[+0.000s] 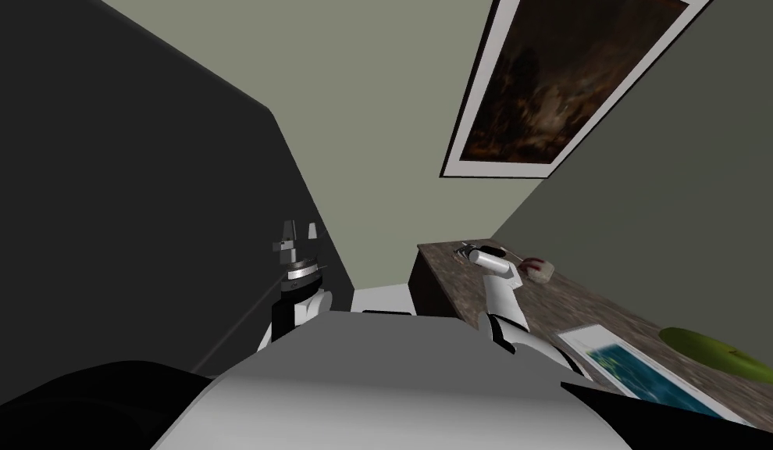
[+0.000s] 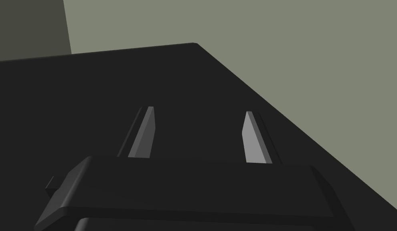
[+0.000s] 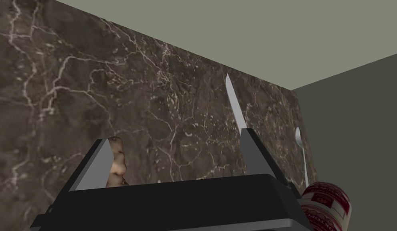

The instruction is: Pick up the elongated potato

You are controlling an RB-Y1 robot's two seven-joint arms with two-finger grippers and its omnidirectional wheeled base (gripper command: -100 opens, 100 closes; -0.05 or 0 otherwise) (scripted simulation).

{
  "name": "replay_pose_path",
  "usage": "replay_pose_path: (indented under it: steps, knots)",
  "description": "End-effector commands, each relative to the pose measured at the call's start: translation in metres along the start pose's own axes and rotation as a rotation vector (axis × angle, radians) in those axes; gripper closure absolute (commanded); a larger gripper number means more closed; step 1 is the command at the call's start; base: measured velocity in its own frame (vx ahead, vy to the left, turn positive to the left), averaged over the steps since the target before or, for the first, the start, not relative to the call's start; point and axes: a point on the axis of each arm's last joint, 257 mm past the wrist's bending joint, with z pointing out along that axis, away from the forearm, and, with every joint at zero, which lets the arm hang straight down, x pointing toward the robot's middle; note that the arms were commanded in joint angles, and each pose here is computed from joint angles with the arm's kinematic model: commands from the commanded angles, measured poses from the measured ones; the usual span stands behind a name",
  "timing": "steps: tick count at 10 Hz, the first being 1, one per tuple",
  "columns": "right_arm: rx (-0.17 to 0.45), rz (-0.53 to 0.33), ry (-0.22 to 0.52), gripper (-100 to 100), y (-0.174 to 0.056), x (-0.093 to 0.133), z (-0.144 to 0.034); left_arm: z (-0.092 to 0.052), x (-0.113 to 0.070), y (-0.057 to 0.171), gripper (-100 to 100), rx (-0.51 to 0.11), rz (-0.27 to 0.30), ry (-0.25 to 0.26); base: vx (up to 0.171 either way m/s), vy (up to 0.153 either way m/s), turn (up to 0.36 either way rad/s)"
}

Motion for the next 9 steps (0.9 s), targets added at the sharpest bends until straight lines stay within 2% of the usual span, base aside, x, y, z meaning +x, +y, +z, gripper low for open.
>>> replay_pose_path:
  steps: [1,2,3,4,7,8,9]
  knots:
    - [0.043,0.069,-0.03,-100,-0.001,-0.008,0.005,0.0,0.0,0.0,0,0.0,0.0,0.0,-0.004,-0.025,0.038]
    - [0.062,0.072,-0.046,-100,-0.007,-0.013,0.006,0.0,0.0,0.0,0,0.0,0.0,0.0,0.0,-0.025,0.018]
    - [0.092,0.131,-0.067,-100,-0.007,-0.019,0.009,0.0,0.0,0.0,0,0.0,0.0,0.0,0.003,-0.031,0.028]
    - [0.109,0.132,-0.079,-100,-0.012,-0.022,0.009,0.0,0.0,0.0,0,0.0,0.0,0.0,0.003,-0.025,0.018]
    - [0.192,0.242,-0.129,-100,-0.021,-0.032,0.011,0.0,0.0,0.0,0,0.0,0.0,0.0,0.003,-0.022,0.023]
    - [0.202,0.244,-0.138,-100,-0.025,-0.035,0.011,0.0,0.0,0.0,0,0.0,0.0,0.0,0.006,-0.021,0.013]
    - [0.244,0.296,-0.162,-100,-0.031,-0.04,0.012,0.0,0.0,0.0,0,0.0,0.0,0.0,0.008,-0.024,0.018]
